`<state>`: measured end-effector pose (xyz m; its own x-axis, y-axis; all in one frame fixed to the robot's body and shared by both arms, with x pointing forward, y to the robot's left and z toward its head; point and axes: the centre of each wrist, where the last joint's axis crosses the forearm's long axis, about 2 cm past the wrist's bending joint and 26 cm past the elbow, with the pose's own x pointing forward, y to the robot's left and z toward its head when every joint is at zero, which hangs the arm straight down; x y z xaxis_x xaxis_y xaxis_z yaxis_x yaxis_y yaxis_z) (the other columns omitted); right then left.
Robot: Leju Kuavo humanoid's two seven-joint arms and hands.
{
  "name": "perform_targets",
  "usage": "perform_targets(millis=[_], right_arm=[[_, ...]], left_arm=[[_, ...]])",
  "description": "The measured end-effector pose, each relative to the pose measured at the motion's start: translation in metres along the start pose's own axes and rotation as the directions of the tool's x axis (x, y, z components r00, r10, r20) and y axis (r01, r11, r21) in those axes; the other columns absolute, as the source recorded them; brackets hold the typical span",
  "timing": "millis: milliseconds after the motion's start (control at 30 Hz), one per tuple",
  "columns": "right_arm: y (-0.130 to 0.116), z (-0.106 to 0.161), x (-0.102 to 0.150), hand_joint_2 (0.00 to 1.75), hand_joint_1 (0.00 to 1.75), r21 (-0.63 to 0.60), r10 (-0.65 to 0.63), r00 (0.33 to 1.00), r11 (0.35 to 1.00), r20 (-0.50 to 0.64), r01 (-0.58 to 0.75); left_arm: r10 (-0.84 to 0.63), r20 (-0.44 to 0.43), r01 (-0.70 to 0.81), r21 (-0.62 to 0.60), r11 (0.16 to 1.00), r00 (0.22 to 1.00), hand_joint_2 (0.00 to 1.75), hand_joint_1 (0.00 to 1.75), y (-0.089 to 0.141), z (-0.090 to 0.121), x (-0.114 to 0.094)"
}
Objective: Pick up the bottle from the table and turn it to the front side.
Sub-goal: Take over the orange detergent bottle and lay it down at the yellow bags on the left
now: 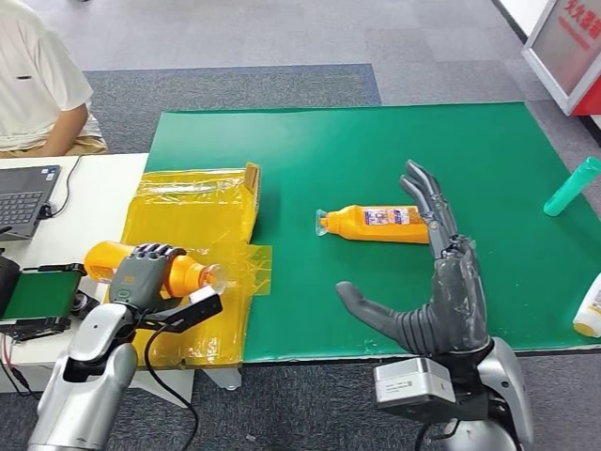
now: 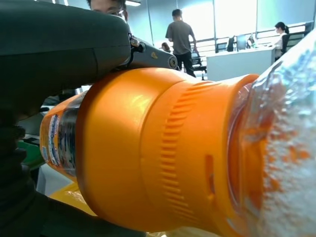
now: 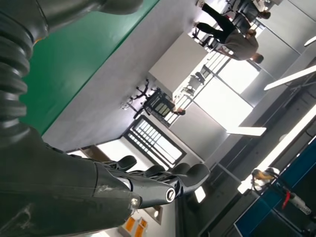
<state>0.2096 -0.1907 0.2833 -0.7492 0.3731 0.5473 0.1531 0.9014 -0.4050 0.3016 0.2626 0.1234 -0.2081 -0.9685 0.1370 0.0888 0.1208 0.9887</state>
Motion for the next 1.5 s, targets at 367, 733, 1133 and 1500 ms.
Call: perform_targets(millis=[367,733,1133,1500], right_arm=[[-0.013,-0.001,0.004,1.75,0.0,-0.039,0.0,0.999,0.999,0.051,0.002],[-0.018,0.001,0.01,1.75,0.0,-0.046,0.031,0.996,0.999,0.081,-0.028],[-0.018,0.002,0.01,1.75,0.0,-0.049,0.04,0.996,0.998,0.084,-0.036],[-0.018,0.014,0.007,1.75,0.0,-0.038,0.053,0.998,0.998,0.028,-0.052]], left_arm=[[-0.044,-0.041,0.041,-0.07,0.997,0.998,0.87,0.11,0.0,-0.01,-0.006],[-0.035,-0.033,0.034,-0.053,0.998,0.999,0.0,0.0,-0.002,-0.011,0.002],[0.079,0.021,-0.079,-0.021,0.997,0.997,0.0,0.0,0.004,-0.008,0.011],[0.672,0.242,-0.697,0.025,0.717,0.7,0.0,0.0,0.031,0.027,0.049]])
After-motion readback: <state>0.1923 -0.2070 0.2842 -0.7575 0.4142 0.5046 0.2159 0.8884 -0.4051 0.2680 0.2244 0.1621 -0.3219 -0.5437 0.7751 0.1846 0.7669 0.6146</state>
